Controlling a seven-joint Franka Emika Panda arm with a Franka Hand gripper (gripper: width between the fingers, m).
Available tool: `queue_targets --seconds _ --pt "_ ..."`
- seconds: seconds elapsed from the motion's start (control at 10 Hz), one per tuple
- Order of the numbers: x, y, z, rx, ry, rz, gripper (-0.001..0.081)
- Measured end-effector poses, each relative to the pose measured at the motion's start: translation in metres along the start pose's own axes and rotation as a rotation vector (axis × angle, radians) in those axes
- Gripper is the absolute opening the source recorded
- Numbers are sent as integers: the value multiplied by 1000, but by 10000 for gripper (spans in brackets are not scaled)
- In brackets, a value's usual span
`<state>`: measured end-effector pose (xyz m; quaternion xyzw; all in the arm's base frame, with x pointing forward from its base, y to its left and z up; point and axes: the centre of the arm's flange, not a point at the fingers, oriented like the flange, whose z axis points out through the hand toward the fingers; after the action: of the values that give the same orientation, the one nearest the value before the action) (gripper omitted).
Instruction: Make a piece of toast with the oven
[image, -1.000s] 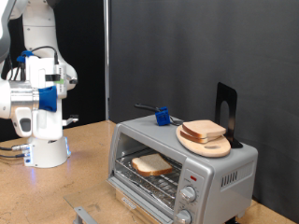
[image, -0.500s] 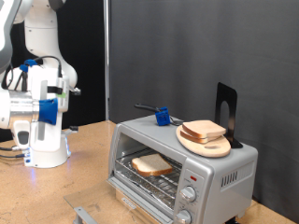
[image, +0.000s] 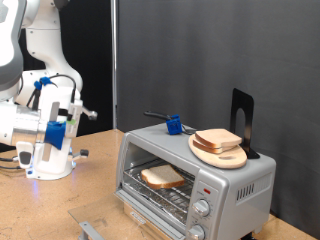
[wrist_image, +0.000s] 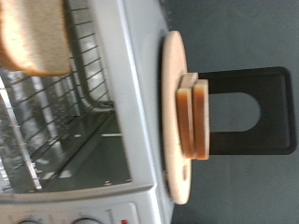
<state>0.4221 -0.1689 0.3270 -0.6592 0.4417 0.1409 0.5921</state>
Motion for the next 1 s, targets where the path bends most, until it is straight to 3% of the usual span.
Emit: queue_targets --seconds 0.5,1.0 --pt "40 46 -9 -109 127 -48 682" --pt "75 79 -20 -243 167 -139 682"
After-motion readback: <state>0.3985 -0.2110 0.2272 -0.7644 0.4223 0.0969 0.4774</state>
